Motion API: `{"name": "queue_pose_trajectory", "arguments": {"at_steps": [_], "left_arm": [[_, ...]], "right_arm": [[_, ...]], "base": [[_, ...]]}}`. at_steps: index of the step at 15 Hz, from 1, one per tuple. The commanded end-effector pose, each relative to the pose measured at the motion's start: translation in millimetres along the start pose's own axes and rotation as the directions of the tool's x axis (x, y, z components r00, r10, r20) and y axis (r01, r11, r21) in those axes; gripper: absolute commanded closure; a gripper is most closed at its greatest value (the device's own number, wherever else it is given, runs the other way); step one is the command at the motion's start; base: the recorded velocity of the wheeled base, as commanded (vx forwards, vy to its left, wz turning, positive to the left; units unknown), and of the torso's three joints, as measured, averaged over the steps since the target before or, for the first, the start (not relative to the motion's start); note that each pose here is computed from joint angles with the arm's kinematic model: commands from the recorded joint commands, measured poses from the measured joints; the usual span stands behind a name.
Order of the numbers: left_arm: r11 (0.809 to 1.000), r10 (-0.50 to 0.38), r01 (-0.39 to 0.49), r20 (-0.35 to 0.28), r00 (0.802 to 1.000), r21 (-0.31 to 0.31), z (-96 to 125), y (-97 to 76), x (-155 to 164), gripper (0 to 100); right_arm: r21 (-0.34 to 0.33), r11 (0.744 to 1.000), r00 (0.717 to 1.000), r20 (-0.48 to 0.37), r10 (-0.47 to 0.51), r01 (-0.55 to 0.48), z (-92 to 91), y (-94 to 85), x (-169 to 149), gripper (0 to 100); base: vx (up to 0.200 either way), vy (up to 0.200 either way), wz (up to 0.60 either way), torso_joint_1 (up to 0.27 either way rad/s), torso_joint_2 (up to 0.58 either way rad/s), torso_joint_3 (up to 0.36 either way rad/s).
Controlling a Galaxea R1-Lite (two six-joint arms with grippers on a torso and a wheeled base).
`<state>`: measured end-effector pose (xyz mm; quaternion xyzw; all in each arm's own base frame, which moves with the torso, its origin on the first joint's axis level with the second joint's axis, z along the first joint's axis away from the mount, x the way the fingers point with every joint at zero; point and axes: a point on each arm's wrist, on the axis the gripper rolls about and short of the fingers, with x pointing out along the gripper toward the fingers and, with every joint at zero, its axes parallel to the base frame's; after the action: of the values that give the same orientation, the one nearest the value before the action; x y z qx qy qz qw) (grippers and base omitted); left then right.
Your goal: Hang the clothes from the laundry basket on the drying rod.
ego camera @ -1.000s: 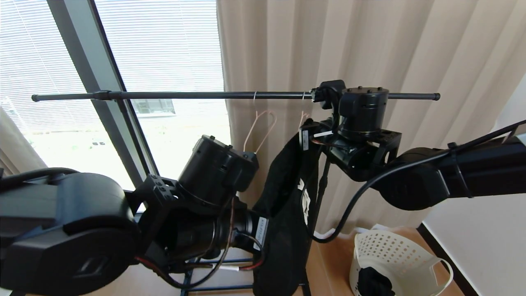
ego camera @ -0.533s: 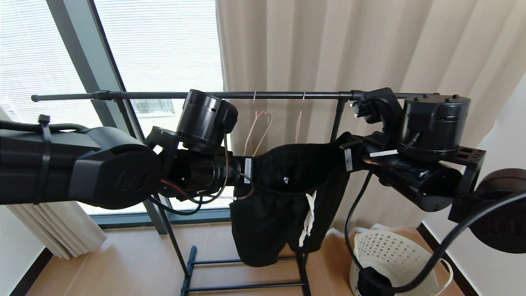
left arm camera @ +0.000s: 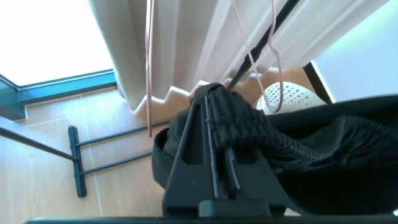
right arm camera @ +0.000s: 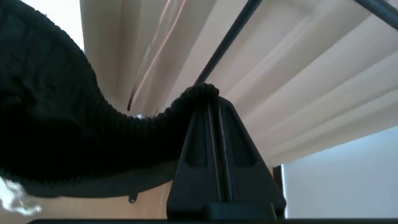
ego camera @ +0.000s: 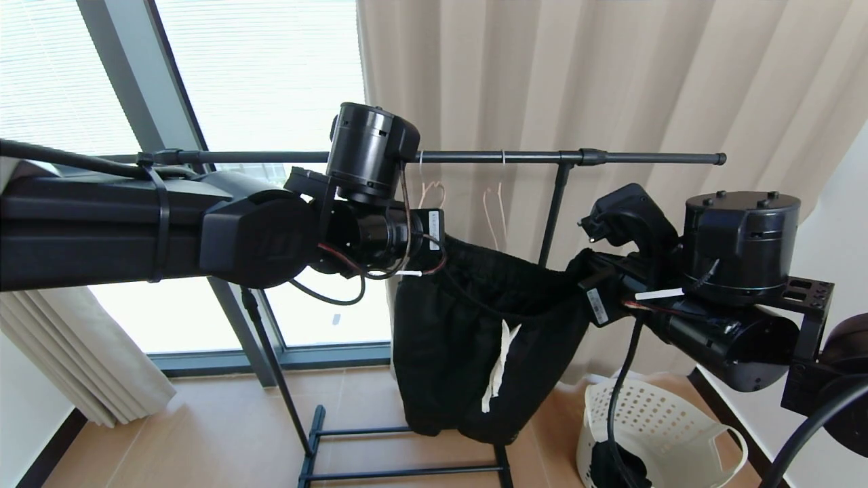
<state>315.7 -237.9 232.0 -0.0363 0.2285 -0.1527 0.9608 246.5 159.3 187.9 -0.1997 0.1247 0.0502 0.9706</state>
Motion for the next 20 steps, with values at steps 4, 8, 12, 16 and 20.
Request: {"name": "queue_pose_trajectory", "arguments": {"at_steps": [4, 8, 12, 16, 20], "left_arm": [[1.000, -0.029, 0.029, 0.041, 0.999, 0.001, 11.0, -12.7, 4.5, 100], [0.999, -0.046, 0.046, 0.070, 0.996, 0.004, 17.6, -22.5, 5.6, 100], [0.999, -0.040, 0.040, 0.097, 0.994, -0.001, 22.8, -27.7, 8.8, 100], [1.000, -0.020, 0.023, 0.139, 0.990, -0.018, 31.7, -29.2, 7.1, 100], [0.999, -0.024, 0.028, 0.152, 0.988, -0.026, 35.1, -29.8, 5.6, 100]], "right_arm": [[-0.051, 0.999, 0.999, -0.040, 0.008, -0.010, -13.8, 3.3, -0.9, 100], [-0.135, 0.990, 0.997, -0.080, 0.016, -0.027, -26.7, 5.8, -1.0, 100], [-0.185, 0.981, 0.993, -0.107, 0.044, -0.063, -36.1, 7.1, -0.3, 0], [-0.197, 0.966, 0.982, -0.117, 0.146, -0.167, -44.8, 8.9, -2.4, 0], [-0.177, 0.901, 0.918, -0.090, 0.387, -0.397, -53.4, 12.1, -10.4, 0]], "base": [[0.000, 0.000, 0.00, 0.000, 0.00, 0.000], [0.000, 0.000, 0.00, 0.000, 0.00, 0.000], [0.000, 0.000, 0.00, 0.000, 0.00, 0.000], [0.000, 0.000, 0.00, 0.000, 0.00, 0.000], [0.000, 0.000, 0.00, 0.000, 0.00, 0.000]]}}
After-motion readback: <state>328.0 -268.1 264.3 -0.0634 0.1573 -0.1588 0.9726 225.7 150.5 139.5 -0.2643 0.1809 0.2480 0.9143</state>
